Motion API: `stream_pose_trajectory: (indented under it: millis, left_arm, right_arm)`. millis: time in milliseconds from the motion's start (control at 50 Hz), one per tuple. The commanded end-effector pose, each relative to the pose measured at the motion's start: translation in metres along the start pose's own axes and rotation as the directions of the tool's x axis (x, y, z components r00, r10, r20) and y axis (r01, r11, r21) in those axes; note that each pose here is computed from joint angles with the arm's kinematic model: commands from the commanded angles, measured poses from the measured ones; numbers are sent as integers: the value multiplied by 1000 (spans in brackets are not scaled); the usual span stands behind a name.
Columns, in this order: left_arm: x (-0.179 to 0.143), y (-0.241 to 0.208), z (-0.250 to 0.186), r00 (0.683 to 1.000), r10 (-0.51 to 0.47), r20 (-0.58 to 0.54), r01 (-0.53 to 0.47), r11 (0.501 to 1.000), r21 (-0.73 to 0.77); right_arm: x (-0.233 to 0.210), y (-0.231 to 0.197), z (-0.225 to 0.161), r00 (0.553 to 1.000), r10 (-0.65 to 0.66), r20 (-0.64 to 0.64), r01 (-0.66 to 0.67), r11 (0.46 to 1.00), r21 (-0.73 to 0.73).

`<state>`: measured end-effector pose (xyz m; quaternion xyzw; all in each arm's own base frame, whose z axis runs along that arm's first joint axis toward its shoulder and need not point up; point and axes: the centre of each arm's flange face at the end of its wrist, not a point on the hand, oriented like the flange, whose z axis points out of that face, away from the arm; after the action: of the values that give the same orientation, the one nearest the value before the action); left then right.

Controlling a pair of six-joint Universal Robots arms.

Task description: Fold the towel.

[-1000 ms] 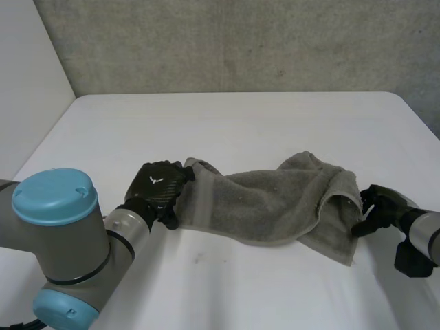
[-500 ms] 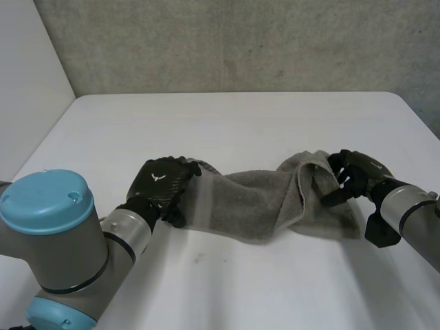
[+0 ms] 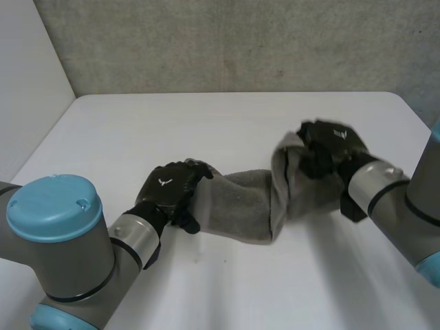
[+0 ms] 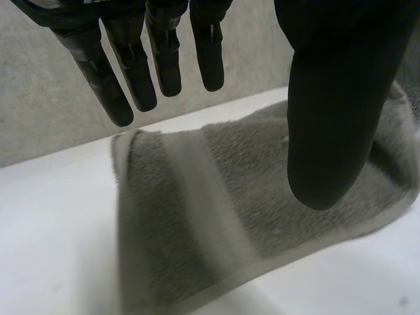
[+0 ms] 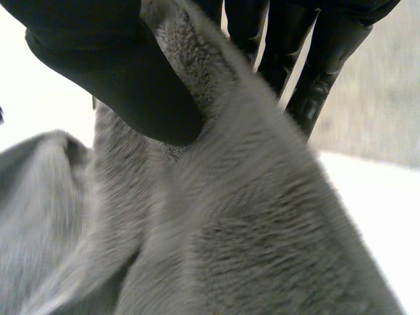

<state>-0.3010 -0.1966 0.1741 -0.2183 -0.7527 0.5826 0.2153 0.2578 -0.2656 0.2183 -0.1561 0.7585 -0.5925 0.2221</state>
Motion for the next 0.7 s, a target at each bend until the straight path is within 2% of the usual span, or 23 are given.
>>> stream_pose_trajectory:
  millis: [20, 80, 100, 140, 160, 200, 220, 260, 280, 320, 340, 360, 380, 420, 520, 700]
  left_arm:
    - [5, -3, -1, 986, -166, -15, 166, 986, -6]
    - [6, -4, 0, 963, -269, -7, 268, 963, -33]
    - [6, -4, 0, 963, -269, -7, 269, 963, -33]
    - [6, -5, 1, 942, -336, 3, 336, 941, -50]
    - [6, -5, 1, 942, -337, 3, 336, 940, -50]
    - [6, -1, 3, 919, -394, 15, 394, 916, -73]
    - [6, -1, 3, 919, -395, 15, 395, 916, -73]
    - [7, 2, 4, 901, -433, 21, 433, 898, -84]
    - [7, 2, 4, 901, -433, 21, 433, 897, -84]
    - [10, 6, 5, 887, -461, 21, 460, 883, -96]
    - [10, 6, 5, 887, -461, 21, 460, 882, -96]
    - [13, 7, 6, 881, -473, 14, 472, 876, -101]
    - [14, 8, 6, 881, -473, 14, 472, 876, -101]
    - [23, 9, 7, 865, -502, -4, 499, 860, -110]
    - [38, 15, 9, 846, -532, -31, 525, 841, -132]
    - [62, 30, 22, 862, -506, -33, 499, 858, -119]
  right_arm:
    - [-38, -55, -21, 978, -207, -15, 206, 966, 158]
    - [-73, -73, -37, 925, -378, -25, 375, 906, 194]
    - [-73, -74, -37, 925, -379, -25, 376, 906, 194]
    - [-86, -82, -43, 875, -480, -53, 480, 851, 212]
    - [-86, -82, -43, 875, -481, -54, 481, 851, 212]
    - [-96, -88, -47, 815, -574, -85, 576, 785, 229]
    - [-96, -88, -47, 814, -574, -85, 577, 784, 229]
    - [-104, -92, -51, 750, -652, -115, 658, 714, 239]
    - [-105, -92, -51, 749, -652, -115, 658, 714, 239]
    - [-115, -96, -56, 679, -719, -148, 729, 639, 244]
    - [-115, -96, -56, 679, -719, -148, 730, 639, 244]
    - [-120, -97, -60, 647, -744, -167, 759, 606, 240]
    - [-120, -97, -60, 647, -744, -167, 759, 605, 240]
    - [-126, -95, -63, 591, -781, -200, 805, 554, 214]
    - [-134, -93, -69, 563, -798, -218, 826, 528, 198]
    - [-136, -93, -73, 569, -792, -220, 821, 535, 197]
